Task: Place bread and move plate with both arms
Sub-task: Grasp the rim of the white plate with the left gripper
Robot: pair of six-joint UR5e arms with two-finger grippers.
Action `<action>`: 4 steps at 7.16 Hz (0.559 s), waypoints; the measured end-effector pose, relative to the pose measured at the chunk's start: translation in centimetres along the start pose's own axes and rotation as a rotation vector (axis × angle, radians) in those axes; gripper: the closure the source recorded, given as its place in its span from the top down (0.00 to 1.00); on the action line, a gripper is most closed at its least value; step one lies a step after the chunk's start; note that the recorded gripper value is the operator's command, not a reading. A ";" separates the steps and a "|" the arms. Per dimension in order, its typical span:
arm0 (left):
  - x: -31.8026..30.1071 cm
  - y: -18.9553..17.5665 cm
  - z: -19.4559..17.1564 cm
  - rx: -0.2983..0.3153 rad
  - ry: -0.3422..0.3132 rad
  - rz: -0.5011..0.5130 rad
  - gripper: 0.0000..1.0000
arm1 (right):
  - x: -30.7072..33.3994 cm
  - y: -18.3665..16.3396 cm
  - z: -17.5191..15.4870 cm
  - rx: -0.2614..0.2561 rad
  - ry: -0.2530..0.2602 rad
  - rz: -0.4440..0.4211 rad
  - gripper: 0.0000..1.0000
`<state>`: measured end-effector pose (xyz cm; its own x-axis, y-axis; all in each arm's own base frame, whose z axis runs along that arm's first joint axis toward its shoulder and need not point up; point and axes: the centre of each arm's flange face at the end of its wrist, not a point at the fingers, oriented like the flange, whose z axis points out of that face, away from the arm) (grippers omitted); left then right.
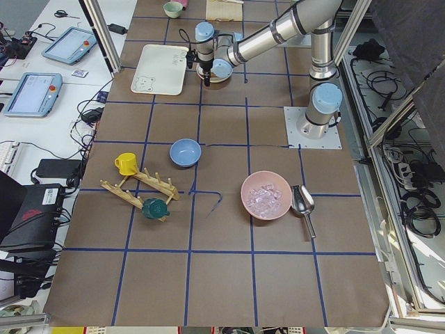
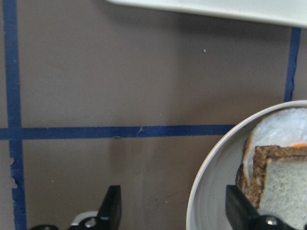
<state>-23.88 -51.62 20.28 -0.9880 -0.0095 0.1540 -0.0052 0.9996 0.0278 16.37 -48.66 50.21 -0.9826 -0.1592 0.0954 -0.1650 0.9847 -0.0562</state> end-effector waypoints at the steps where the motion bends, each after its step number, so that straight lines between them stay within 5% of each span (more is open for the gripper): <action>1: 0.3 0.2 0.4 -0.008 0.000 0.005 0.67 | 0.1 0.0 0.0 0.001 0.004 0.027 1.00; 3: 0.3 0.7 1.1 -0.024 -0.003 0.011 0.63 | 0.2 -0.1 0.0 0.002 0.005 0.060 1.00; 4: 0.3 0.9 1.5 -0.032 -0.004 0.011 0.52 | 0.2 -0.1 0.1 0.000 0.005 0.064 1.00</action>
<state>-24.37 -50.65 18.91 -0.9885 0.0020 0.1509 0.0109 0.9983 0.0576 16.20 -48.78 50.12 -0.9908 -0.0955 0.0963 -0.1018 0.9928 -0.0626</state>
